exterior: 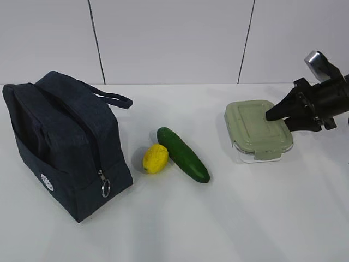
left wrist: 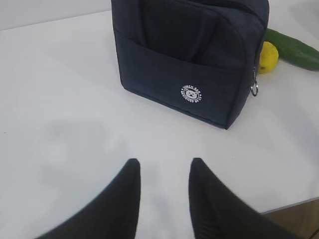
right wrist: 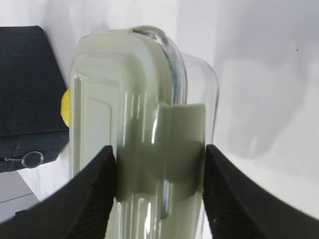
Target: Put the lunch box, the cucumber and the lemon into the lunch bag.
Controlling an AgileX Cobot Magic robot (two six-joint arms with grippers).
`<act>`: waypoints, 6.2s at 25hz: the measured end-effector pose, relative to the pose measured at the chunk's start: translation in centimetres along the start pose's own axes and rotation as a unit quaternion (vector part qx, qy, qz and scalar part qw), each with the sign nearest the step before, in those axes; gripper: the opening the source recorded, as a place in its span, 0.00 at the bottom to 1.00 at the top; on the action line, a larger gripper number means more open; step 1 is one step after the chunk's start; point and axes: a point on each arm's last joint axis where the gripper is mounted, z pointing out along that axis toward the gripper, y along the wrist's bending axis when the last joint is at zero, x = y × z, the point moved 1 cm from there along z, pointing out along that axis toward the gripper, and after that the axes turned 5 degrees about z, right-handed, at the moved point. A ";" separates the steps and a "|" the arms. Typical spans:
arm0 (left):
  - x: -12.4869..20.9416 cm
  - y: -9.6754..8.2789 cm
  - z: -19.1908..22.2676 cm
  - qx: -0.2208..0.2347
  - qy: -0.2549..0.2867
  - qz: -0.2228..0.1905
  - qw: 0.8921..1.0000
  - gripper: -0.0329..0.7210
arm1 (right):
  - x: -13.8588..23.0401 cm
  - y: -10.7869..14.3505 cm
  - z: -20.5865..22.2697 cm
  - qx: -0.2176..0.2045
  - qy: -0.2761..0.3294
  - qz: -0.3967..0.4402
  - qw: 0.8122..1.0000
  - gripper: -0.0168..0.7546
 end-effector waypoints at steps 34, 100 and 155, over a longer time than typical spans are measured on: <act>-0.1 -0.5 0.0 0.023 -0.007 -0.011 1.000 0.36 | -0.2 3.5 -2.7 -0.006 -0.032 -0.024 0.999 0.55; -8.3 4.2 29.3 0.051 0.165 -0.563 0.808 0.04 | -0.5 3.8 -2.7 -0.023 -0.046 -0.035 0.998 0.55; -15.1 -1.9 28.3 0.056 0.297 -0.271 0.914 0.03 | -0.5 11.9 2.5 -0.077 0.006 0.001 0.997 0.54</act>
